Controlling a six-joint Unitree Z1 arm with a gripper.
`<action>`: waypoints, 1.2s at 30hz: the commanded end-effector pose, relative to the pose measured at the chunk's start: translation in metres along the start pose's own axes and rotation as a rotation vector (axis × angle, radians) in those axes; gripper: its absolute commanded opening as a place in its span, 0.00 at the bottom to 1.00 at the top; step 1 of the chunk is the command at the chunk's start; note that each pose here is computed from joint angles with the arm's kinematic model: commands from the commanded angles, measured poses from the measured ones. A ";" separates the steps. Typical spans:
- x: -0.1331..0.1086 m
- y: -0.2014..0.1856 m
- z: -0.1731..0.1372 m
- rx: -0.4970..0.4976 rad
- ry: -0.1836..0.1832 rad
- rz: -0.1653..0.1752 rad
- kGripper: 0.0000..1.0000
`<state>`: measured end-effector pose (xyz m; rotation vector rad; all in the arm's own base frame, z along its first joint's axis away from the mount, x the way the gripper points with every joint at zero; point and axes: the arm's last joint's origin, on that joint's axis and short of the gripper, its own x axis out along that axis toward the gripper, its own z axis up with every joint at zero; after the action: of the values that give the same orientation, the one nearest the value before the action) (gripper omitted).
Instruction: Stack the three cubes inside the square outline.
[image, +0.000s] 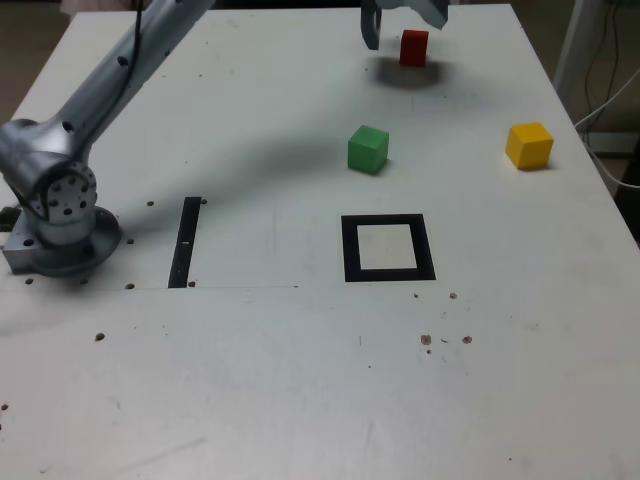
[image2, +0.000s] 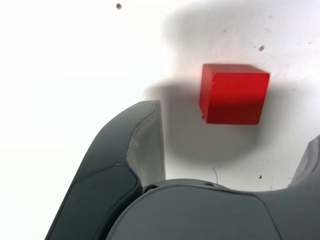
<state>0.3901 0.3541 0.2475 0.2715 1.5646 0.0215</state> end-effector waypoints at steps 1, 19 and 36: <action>0.000 0.002 0.001 0.010 -0.010 0.011 1.00; 0.021 0.005 0.012 0.046 -0.003 0.034 0.98; 0.027 0.001 0.019 0.057 0.009 0.039 0.80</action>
<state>0.4081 0.3573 0.2173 0.3363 1.5831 -0.0055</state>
